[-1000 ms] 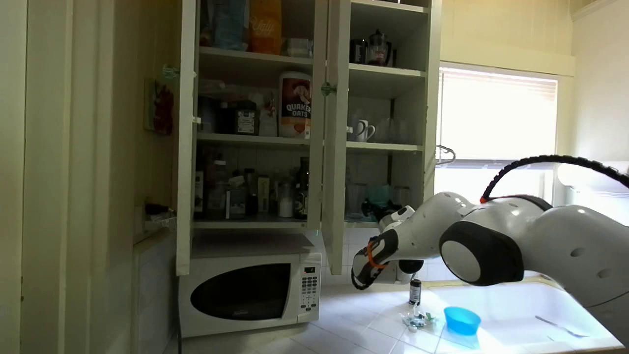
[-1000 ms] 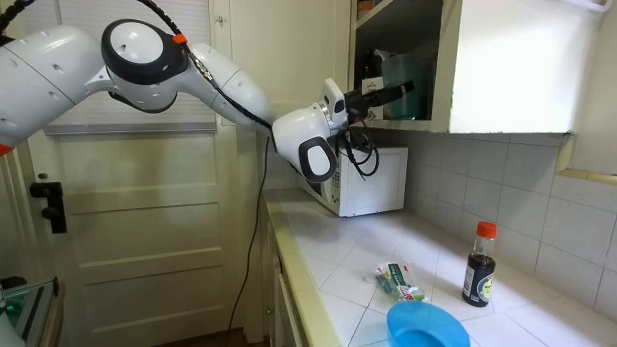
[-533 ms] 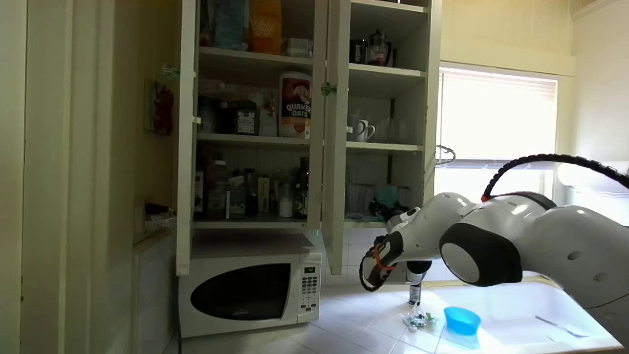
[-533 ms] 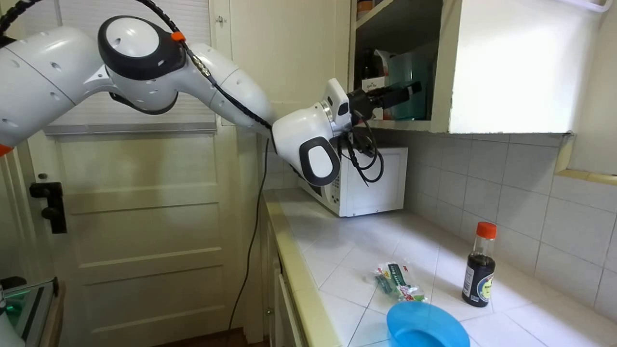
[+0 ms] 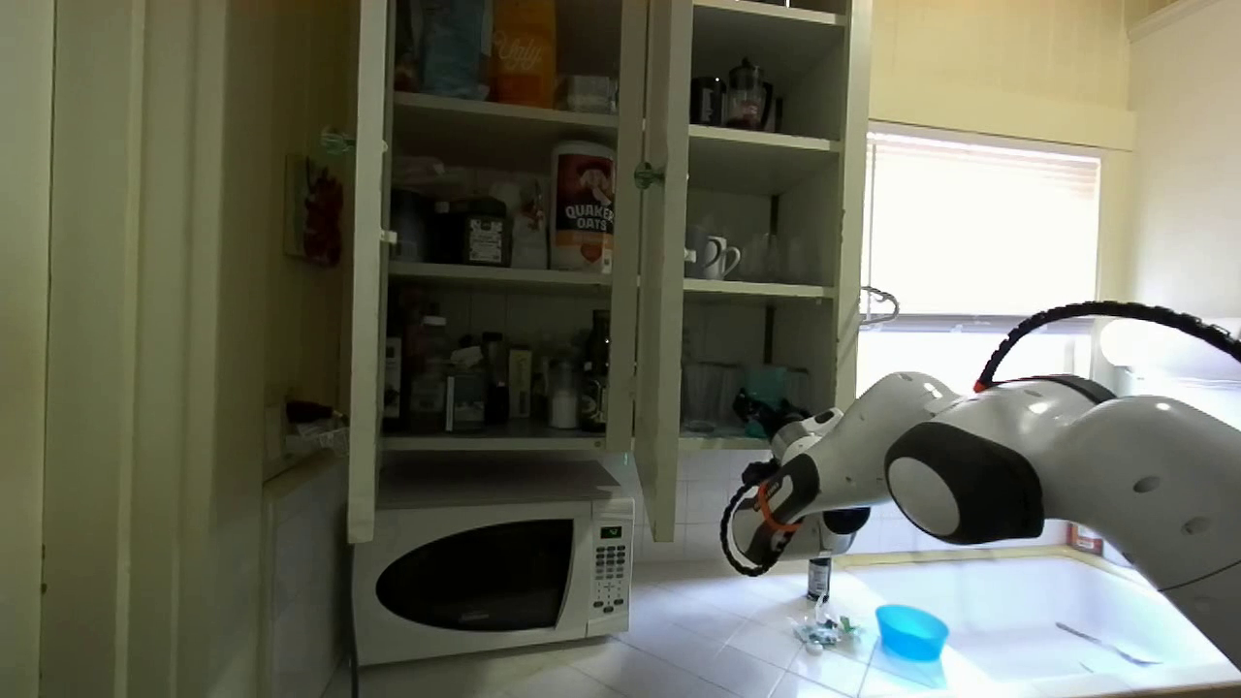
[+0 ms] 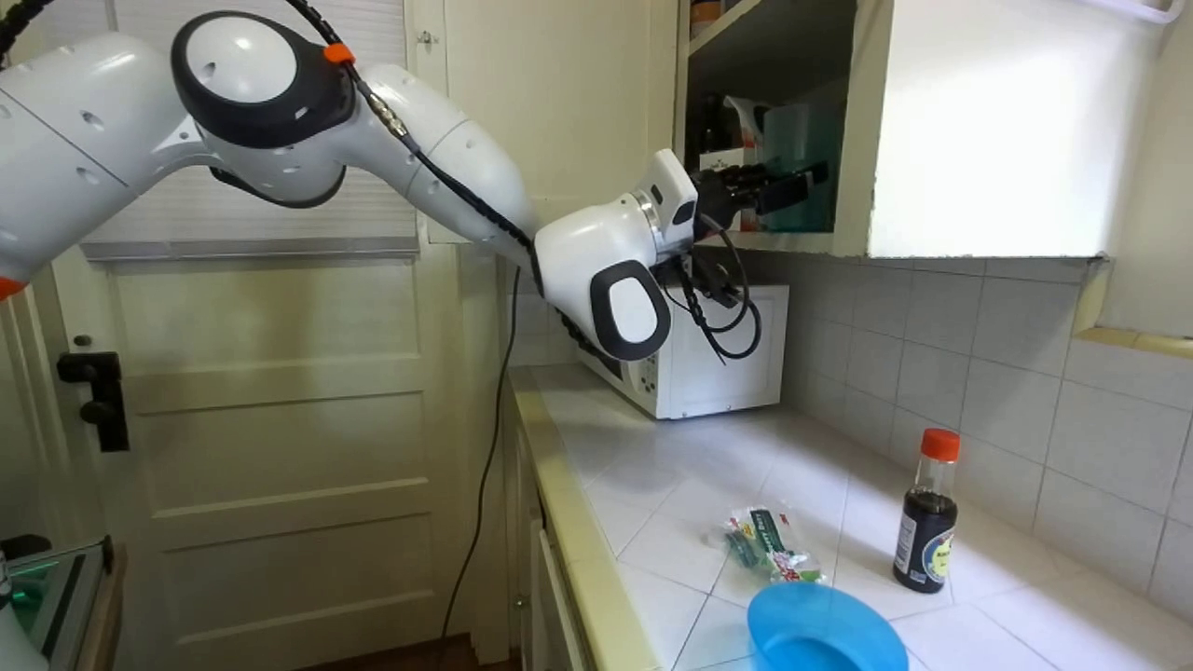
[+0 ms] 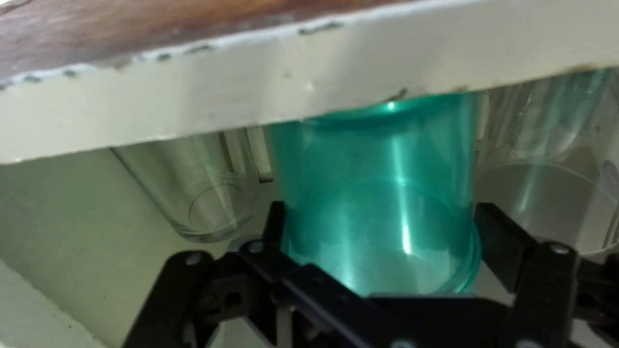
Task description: Put the blue cup inside the upper cabinet on the left.
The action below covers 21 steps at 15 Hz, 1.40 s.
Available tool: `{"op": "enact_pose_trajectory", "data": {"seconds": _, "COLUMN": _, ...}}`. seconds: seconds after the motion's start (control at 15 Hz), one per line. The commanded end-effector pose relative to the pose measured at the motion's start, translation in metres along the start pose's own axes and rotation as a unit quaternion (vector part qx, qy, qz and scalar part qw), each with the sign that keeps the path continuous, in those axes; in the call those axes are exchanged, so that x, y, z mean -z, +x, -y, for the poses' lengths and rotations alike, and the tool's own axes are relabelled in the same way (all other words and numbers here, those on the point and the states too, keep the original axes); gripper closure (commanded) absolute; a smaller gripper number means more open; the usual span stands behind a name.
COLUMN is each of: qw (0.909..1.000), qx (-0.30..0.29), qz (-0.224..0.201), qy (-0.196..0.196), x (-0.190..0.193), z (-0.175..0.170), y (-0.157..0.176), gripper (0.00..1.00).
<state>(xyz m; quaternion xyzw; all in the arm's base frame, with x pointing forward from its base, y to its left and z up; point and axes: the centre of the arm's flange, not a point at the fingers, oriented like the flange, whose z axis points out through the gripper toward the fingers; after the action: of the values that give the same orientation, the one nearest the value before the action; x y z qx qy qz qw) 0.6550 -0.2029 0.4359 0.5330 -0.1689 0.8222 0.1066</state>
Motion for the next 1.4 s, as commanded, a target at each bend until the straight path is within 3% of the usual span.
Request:
{"op": "enact_pose_trajectory", "data": {"seconds": 0.0, "qw": 0.9992, "qx": -0.023, "qz": 0.026, "qy": 0.018, "x": -0.009, "z": -0.009, "y": -0.001, "gripper": 0.31}}
{"op": "enact_pose_trajectory", "data": {"seconds": 1.27, "qw": 0.9968, "qx": -0.006, "qz": 0.06, "qy": 0.053, "x": -0.015, "z": 0.008, "y": -0.012, "gripper": 0.31}}
{"op": "enact_pose_trajectory", "data": {"seconds": 1.33, "qw": 0.9968, "qx": -0.005, "qz": 0.06, "qy": 0.053, "x": -0.015, "z": 0.009, "y": -0.012, "gripper": 0.06}}
